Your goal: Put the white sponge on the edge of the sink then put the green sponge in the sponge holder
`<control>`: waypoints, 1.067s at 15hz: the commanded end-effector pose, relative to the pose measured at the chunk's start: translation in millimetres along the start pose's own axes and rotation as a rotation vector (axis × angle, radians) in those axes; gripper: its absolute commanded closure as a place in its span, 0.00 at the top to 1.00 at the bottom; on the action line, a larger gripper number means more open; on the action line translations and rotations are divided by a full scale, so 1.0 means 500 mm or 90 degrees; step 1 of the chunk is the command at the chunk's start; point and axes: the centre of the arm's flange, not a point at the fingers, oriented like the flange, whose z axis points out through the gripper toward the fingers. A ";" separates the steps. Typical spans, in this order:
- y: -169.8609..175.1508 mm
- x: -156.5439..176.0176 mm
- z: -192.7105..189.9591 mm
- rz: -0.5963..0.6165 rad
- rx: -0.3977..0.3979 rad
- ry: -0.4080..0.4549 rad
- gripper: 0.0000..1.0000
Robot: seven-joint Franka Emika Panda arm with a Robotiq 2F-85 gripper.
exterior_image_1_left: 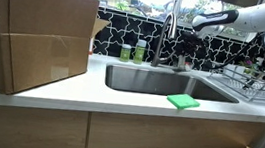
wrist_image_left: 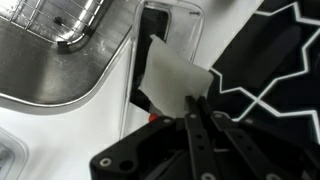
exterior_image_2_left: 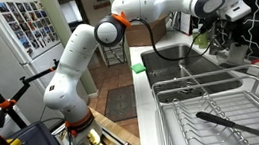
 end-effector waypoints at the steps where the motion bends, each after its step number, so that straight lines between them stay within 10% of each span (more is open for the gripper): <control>1: 0.007 0.008 -0.038 0.033 0.002 -0.026 0.06; 10: 0.035 0.020 -0.171 0.059 0.011 -0.058 0.06; 16: 0.082 -0.016 -0.236 0.066 -0.067 -0.215 0.06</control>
